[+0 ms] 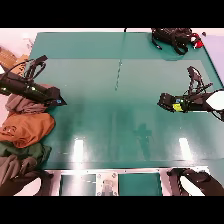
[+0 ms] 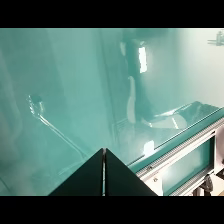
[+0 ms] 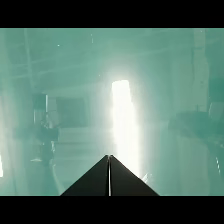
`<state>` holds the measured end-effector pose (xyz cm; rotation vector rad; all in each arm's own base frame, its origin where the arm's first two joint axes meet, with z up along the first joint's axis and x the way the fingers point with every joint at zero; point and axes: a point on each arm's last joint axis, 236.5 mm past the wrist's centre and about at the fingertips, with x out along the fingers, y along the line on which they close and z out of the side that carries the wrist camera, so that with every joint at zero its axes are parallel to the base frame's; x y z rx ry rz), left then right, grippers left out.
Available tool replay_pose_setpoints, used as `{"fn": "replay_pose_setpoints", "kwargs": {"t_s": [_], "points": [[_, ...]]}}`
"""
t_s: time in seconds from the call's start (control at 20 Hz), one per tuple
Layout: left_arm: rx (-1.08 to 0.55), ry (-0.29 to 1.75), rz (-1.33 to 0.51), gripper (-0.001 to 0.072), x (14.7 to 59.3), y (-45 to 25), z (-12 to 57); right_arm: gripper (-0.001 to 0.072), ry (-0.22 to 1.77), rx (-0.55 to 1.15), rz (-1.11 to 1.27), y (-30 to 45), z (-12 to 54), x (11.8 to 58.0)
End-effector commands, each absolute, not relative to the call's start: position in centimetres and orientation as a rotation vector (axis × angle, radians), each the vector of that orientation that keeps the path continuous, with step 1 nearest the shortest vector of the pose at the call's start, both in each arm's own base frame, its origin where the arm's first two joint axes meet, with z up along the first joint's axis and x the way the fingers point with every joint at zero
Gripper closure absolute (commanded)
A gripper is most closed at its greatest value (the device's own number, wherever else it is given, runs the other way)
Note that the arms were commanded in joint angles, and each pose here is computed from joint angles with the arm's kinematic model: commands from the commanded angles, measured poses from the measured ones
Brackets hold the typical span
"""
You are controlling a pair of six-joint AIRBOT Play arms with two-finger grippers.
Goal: Fold the shirts.
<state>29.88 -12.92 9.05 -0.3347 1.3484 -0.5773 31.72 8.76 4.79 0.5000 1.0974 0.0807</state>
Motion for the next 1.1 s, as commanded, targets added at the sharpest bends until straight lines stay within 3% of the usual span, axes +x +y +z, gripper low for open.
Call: {"fn": "replay_pose_setpoints", "kwargs": {"t_s": [0.0, 0.65, 0.85, 0.95, 1.0, 1.05], "points": [[-0.335, 1.349, -0.577, 0.068, 29.9, -12.9, 9.0, 0.0698, 1.1, 0.501, 0.08, 8.8, 4.6, 31.7], [-0.336, 1.338, -0.574, 0.0681, 30.1, -12.9, 9.1, 0.0698, 1.033, 0.51, 0.079, 8.6, 5.4, 33.0], [-0.316, 1.179, -0.483, 0.0681, 34.2, -11.7, 9.4, 0.0698, 1.013, 0.513, 0.078, 8.6, 5.6, 33.4], [-0.184, 1.078, -0.332, 0.0679, 37.4, -7.8, 8.7, 0.0696, 0.978, 0.518, 0.078, 8.5, 6.1, 34.1], [-0.077, 1.032, -0.234, 0.0497, 38.9, -4.8, 8.4, 0.0696, 0.96, 0.52, 0.078, 8.4, 6.3, 34.5], [0.042, 1.005, -0.145, 0.0102, 39.9, -1.8, 7.9, 0.0691, 0.948, 0.521, 0.078, 8.3, 6.5, 34.7]]}}
